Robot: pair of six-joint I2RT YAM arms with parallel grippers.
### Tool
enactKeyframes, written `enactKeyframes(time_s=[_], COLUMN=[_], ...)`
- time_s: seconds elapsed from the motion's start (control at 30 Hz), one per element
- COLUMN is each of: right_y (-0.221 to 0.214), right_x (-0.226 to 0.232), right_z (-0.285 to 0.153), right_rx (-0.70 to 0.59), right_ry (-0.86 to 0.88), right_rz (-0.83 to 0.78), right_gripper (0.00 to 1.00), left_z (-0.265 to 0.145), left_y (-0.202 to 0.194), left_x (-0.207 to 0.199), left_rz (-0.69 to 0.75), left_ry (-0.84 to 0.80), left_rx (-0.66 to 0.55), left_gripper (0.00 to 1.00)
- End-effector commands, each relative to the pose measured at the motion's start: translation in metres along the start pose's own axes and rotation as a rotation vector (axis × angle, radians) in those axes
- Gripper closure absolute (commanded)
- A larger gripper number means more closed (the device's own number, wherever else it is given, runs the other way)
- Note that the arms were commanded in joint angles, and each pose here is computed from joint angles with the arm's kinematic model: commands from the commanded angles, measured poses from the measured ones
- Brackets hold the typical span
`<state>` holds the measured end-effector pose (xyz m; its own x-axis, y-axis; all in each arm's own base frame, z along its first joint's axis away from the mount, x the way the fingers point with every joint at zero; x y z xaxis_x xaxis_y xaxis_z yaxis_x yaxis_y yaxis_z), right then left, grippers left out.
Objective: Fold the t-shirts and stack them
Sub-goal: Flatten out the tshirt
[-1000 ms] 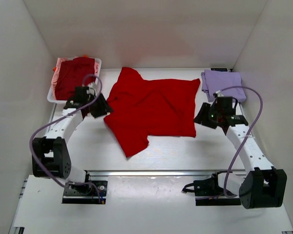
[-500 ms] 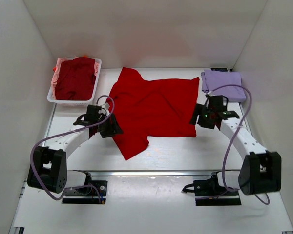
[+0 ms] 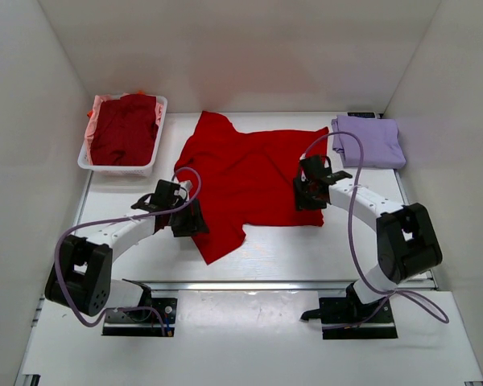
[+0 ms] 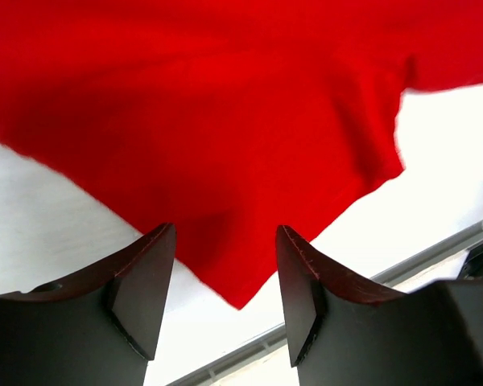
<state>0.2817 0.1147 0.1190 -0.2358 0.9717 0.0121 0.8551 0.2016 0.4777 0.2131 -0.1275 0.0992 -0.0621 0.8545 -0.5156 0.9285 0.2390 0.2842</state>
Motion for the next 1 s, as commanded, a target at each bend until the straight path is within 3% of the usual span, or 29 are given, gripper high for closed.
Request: enactKeyframes(time_s=[0.0, 0.5, 0.57, 0.63, 0.67, 0.97], right_y=[0.011, -0.013, -0.015, -0.015, -0.012, -0.010], right_x=[0.006, 0.026, 0.025, 0.024, 0.024, 0.026], right_z=[0.003, 0.028, 0.029, 0.030, 0.029, 0.029], right_rx=[-0.034, 0.070, 0.082, 0.077, 0.073, 0.070], right_ry=[-0.023, 0.001, 0.013, 0.015, 0.020, 0.020], right_rz=[-0.030, -0.067, -0.065, -0.054, -0.050, -0.046], right_gripper=[0.57, 0.63, 0.69, 0.94, 1.00, 1.00], left_z=[0.003, 0.005, 0.004, 0.005, 0.003, -0.003], left_y=[-0.009, -0.023, -0.025, -0.027, -0.026, -0.031], left_x=[0.002, 0.001, -0.001, 0.000, -0.001, 0.001], left_rz=[0.001, 0.018, 0.027, 0.025, 0.035, 0.070], left_ry=[0.000, 0.015, 0.017, 0.026, 0.031, 0.083], left_rx=[0.018, 0.039, 0.032, 0.034, 0.035, 0.054], left_gripper=[0.36, 0.37, 0.37, 0.37, 0.36, 0.34])
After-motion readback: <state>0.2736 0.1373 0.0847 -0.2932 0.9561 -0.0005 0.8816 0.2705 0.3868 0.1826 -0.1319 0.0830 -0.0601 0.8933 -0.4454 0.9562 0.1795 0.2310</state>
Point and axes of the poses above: each gripper's point midway between its finger pads, its own z axis out along the fingers, its own x axis along the line the jaws close on, y = z × x, the point moved 7 cm from there along -z, back along the fingers, and after that the axes turned 7 degrees about -z, right-handed, at the moved point
